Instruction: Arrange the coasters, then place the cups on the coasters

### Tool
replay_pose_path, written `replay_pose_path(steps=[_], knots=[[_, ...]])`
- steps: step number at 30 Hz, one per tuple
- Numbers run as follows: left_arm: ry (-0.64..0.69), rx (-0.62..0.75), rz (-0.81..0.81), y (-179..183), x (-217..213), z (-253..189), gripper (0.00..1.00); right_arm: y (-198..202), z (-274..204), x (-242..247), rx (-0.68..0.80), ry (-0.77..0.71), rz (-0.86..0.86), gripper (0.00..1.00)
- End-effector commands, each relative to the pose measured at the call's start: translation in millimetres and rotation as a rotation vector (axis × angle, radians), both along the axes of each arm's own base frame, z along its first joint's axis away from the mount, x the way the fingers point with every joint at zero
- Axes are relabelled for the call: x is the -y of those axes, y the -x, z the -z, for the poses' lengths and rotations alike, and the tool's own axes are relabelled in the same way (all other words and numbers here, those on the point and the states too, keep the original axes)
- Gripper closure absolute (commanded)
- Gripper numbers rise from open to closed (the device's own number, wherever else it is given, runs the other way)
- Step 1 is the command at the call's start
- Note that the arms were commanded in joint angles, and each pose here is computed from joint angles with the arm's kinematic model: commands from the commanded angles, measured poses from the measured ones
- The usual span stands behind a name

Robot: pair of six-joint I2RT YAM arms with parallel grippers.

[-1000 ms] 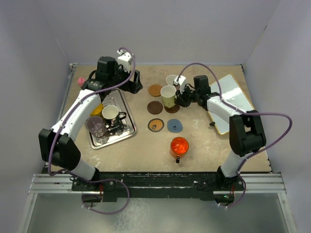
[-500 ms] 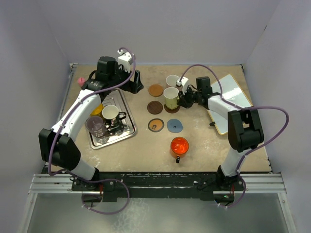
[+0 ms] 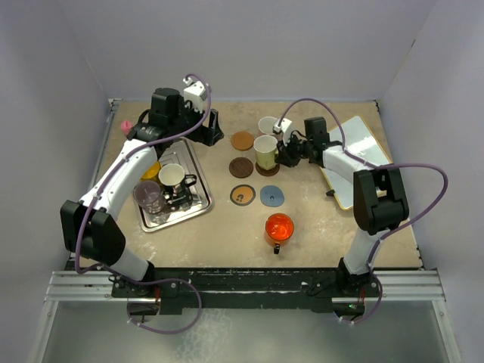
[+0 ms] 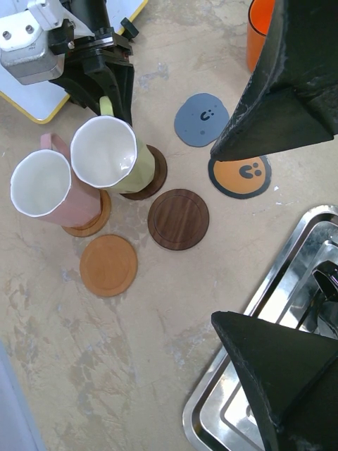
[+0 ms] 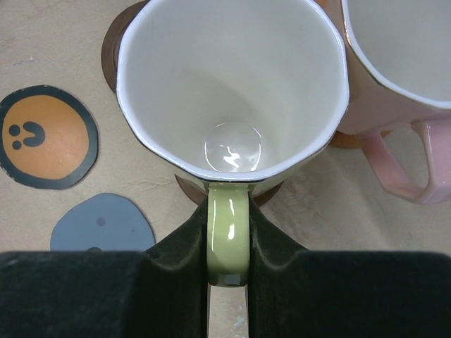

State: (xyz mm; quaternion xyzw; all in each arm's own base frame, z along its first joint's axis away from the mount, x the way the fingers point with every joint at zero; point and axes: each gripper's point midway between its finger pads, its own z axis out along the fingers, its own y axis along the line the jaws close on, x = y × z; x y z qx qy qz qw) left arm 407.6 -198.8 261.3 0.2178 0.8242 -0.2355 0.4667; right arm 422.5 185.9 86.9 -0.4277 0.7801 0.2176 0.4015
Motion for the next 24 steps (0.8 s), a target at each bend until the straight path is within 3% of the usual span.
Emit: replay_pose_path(steps=[1, 24], knots=[[0.026, 0.071, 0.023, -0.4, 1.2, -20.8, 0.16, -20.5, -38.8, -10.9, 0.109, -0.043, -0.049, 0.94], [0.043, 0.073, 0.039, 3.2, 4.3, -25.3, 0.16, -9.0, -33.4, -0.3, 0.096, 0.016, -0.045, 0.75]])
